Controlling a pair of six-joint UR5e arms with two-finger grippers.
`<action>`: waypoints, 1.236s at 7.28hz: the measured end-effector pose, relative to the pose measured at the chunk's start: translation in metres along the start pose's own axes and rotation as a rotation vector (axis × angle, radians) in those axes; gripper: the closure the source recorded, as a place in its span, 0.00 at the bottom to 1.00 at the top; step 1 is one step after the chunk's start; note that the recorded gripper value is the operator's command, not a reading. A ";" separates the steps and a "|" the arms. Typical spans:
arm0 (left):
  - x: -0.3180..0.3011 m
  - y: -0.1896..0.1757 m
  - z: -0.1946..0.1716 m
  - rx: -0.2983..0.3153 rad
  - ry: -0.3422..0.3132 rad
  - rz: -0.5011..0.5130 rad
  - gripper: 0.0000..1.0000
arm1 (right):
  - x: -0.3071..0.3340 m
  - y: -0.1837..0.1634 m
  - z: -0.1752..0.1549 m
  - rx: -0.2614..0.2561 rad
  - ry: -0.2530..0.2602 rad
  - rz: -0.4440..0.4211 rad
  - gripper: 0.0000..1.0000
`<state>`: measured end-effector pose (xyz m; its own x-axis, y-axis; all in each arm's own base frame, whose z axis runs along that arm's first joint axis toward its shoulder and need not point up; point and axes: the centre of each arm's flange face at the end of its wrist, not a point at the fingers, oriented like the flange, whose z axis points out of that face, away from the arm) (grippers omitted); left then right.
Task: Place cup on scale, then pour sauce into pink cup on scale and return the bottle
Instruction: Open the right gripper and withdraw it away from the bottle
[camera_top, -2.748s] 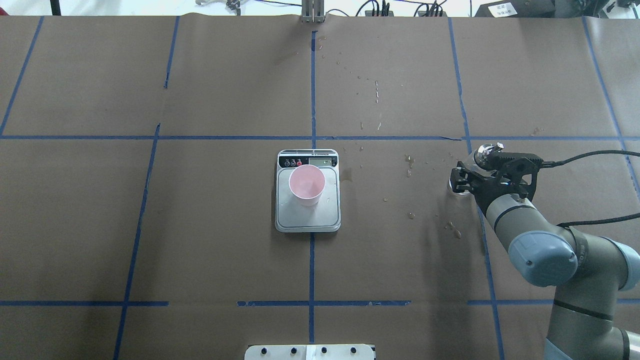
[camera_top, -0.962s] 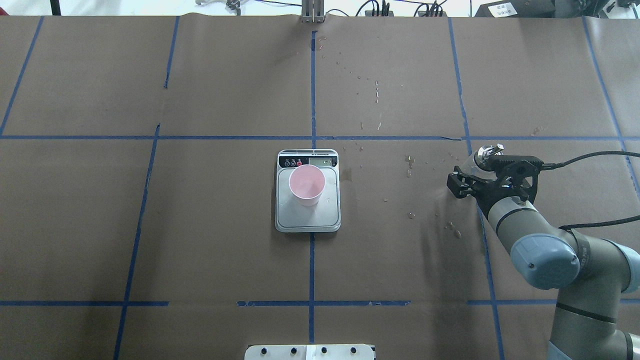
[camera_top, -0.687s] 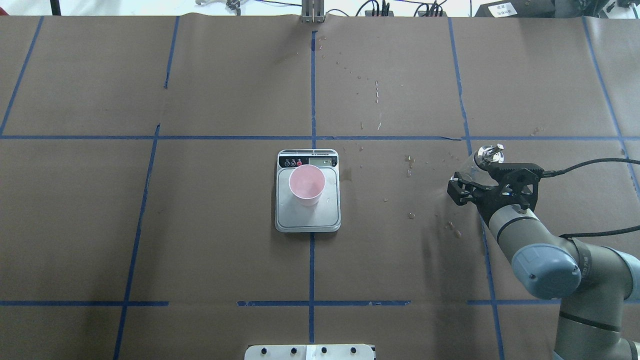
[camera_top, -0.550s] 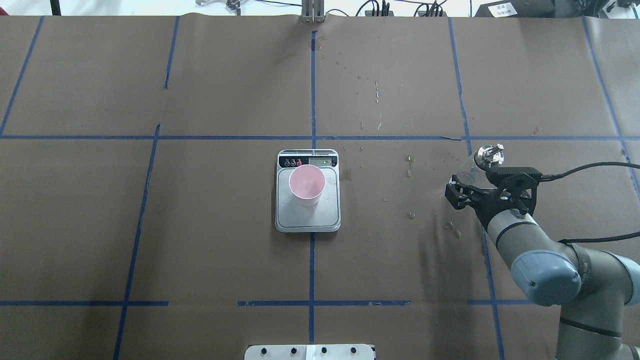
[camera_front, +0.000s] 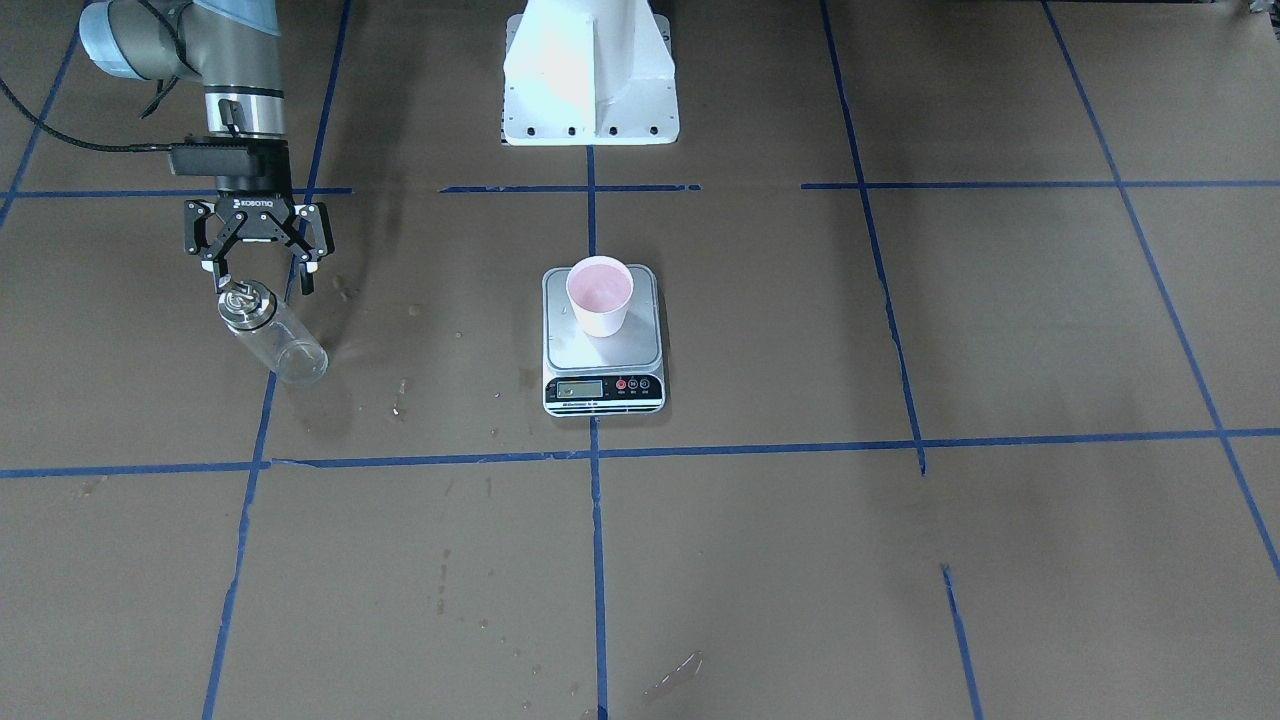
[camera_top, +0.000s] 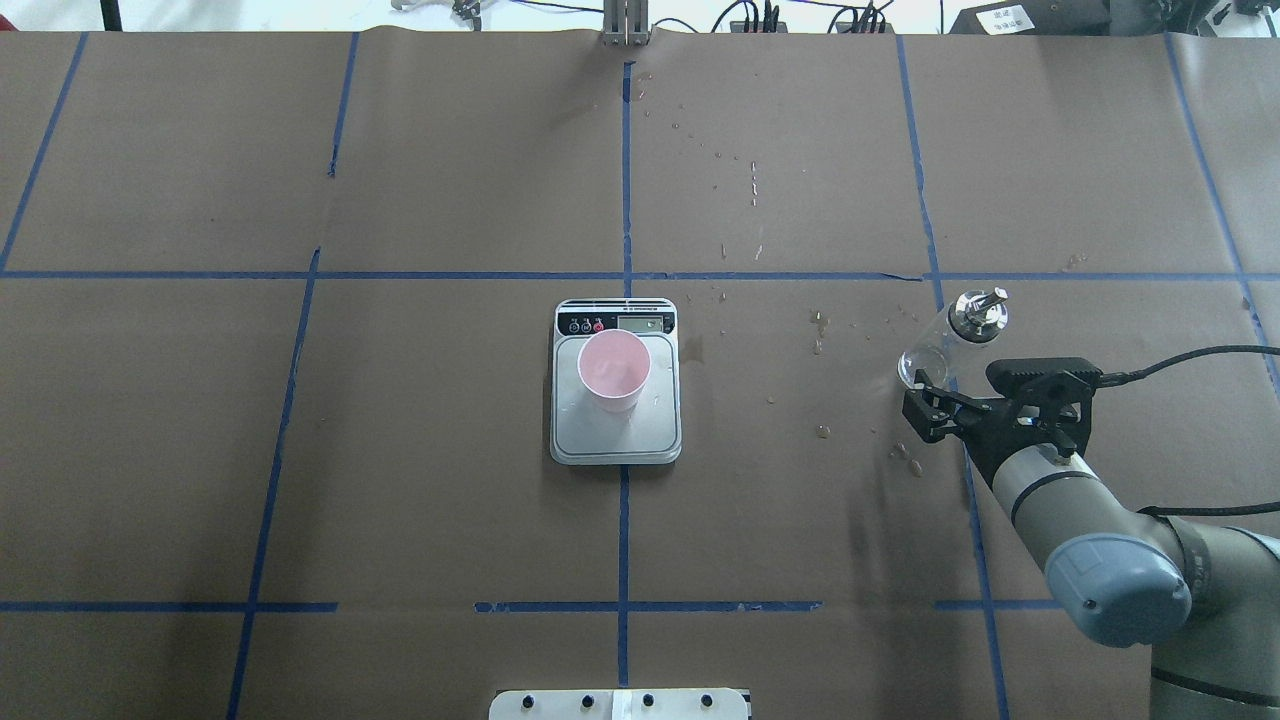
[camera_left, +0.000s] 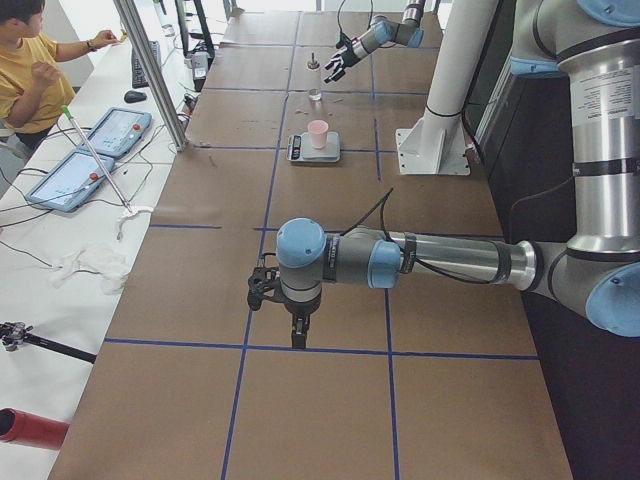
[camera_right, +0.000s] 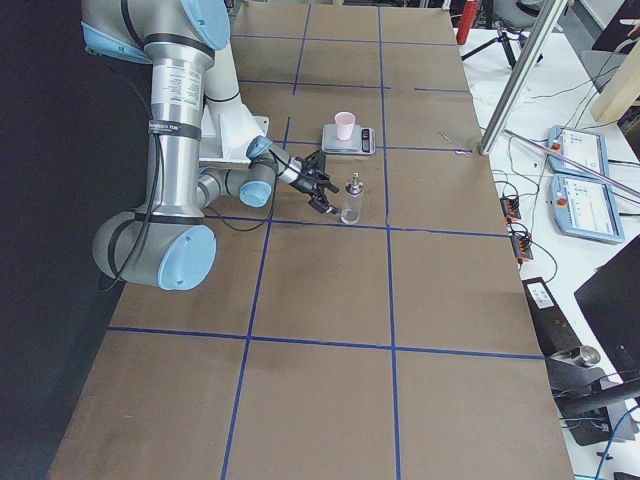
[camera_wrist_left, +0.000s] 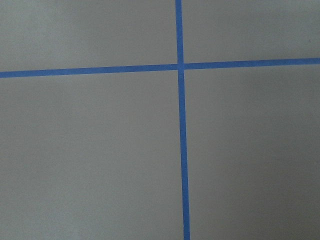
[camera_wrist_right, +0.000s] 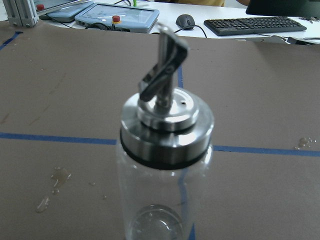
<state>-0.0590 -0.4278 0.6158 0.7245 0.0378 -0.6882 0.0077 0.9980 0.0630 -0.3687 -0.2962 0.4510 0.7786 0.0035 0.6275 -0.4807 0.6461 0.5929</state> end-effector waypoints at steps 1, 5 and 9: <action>0.000 0.000 0.000 0.000 0.000 0.000 0.00 | 0.011 0.002 -0.003 -0.005 0.010 -0.014 0.00; 0.001 0.001 0.000 0.001 0.001 0.001 0.00 | 0.088 0.012 -0.013 -0.062 -0.056 -0.112 0.00; 0.003 0.000 -0.002 0.004 0.013 0.005 0.00 | 0.193 -0.050 -0.003 -0.205 -0.072 -0.199 0.00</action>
<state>-0.0581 -0.4274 0.6126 0.7156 0.0434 -0.6972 0.0068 0.9976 0.0691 -0.1928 -0.3255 0.5405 0.8154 -0.1884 0.5474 -0.2239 0.7693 0.5984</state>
